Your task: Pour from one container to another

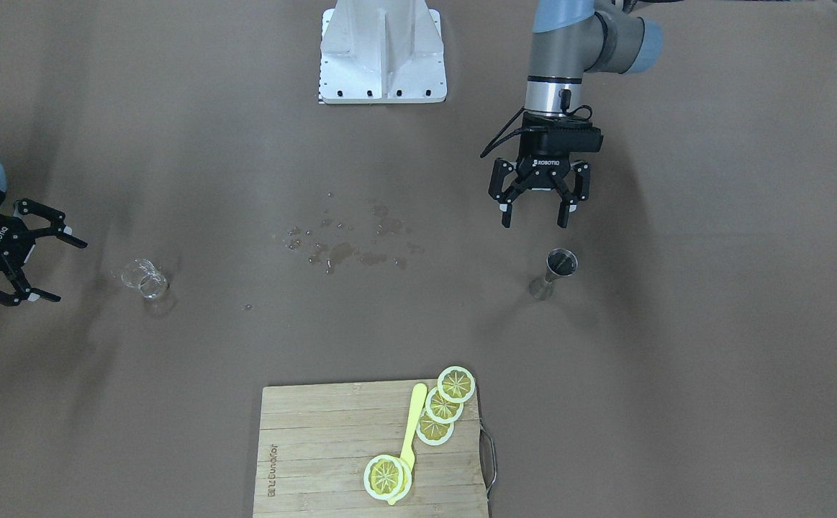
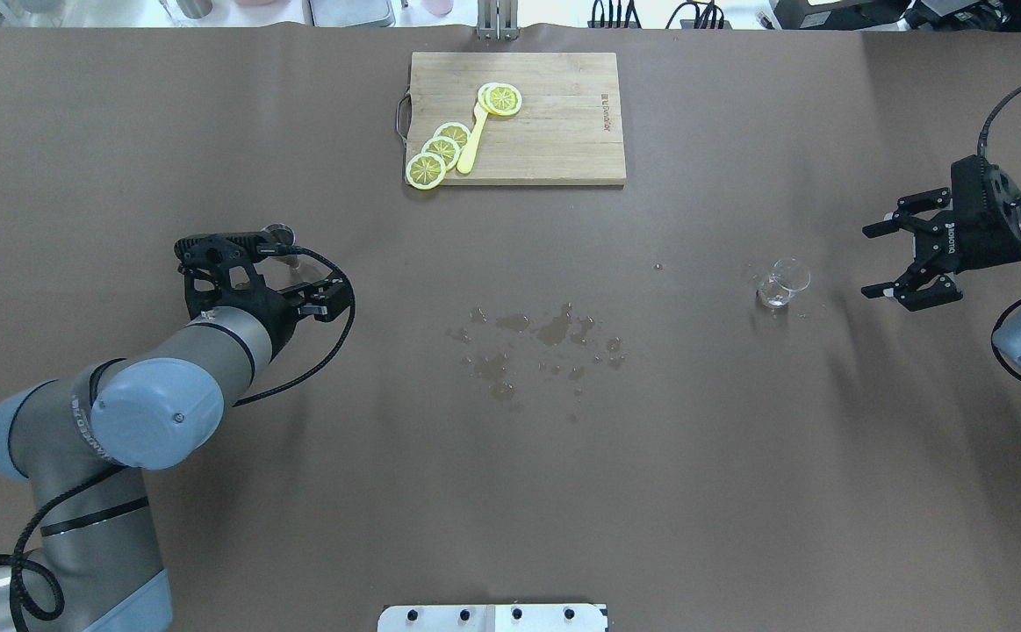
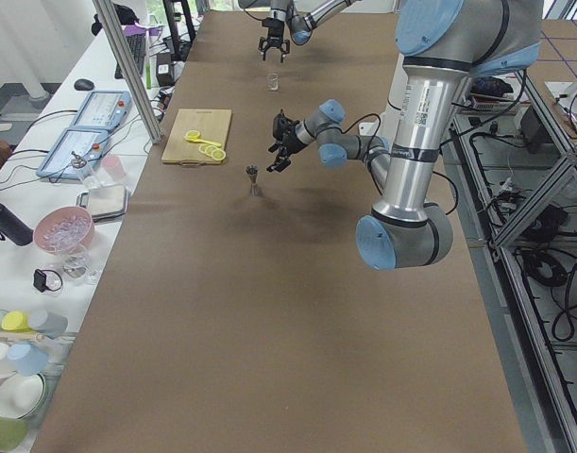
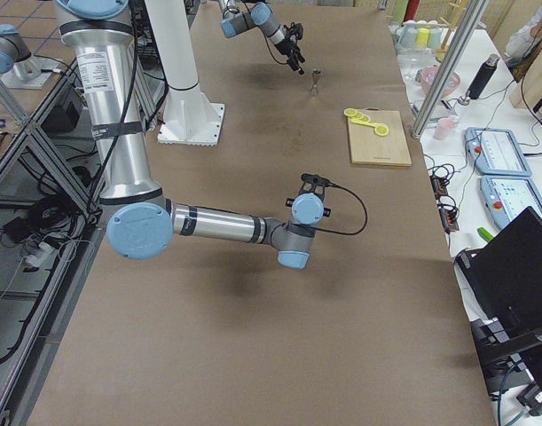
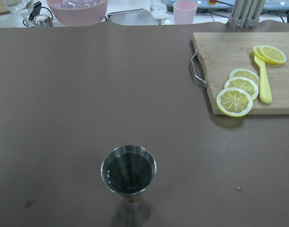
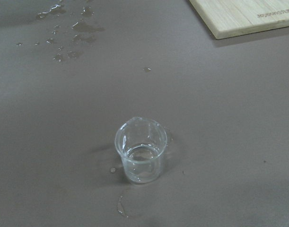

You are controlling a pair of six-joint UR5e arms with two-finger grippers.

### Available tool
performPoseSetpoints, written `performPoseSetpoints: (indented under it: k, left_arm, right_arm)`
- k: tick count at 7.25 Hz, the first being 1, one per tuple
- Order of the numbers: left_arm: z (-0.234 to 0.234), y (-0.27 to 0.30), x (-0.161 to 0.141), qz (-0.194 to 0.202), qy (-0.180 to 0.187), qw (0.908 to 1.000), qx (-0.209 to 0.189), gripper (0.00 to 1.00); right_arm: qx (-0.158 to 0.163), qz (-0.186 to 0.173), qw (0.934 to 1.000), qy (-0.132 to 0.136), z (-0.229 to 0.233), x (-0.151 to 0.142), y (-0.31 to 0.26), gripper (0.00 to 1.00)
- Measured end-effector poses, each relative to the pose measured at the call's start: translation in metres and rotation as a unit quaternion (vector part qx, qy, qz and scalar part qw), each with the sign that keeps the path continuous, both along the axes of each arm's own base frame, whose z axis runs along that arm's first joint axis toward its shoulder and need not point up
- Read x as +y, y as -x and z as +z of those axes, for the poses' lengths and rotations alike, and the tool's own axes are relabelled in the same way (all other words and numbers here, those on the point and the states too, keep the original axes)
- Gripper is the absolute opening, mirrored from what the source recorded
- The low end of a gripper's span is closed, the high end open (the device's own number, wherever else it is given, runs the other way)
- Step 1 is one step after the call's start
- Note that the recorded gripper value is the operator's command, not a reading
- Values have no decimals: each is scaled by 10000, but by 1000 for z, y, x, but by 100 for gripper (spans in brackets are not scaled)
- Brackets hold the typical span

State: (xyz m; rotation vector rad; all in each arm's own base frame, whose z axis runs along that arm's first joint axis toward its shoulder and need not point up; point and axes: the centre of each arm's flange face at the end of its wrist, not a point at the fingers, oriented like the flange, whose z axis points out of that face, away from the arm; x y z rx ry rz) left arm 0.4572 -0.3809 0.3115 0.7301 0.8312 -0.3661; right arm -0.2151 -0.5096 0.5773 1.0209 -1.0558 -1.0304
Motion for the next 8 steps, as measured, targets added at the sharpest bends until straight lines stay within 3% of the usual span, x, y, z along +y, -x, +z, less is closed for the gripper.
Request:
performPoseSetpoints:
  k: [3,6,8]
  left_arm:
    - [9,-11,5,-272,-110,9996,-60,98]
    - [34,-16,24,-505,263,9982,164,98]
    - [41,-12,21,-862,151,9960,180,98]
  right_arm:
    - [-9,15,10000,-56,-1,-2,3,94]
    - [-202,14,9991,-366,9,-9,8,94]
    - [-348,5,9975,-607,10,-16,12,94]
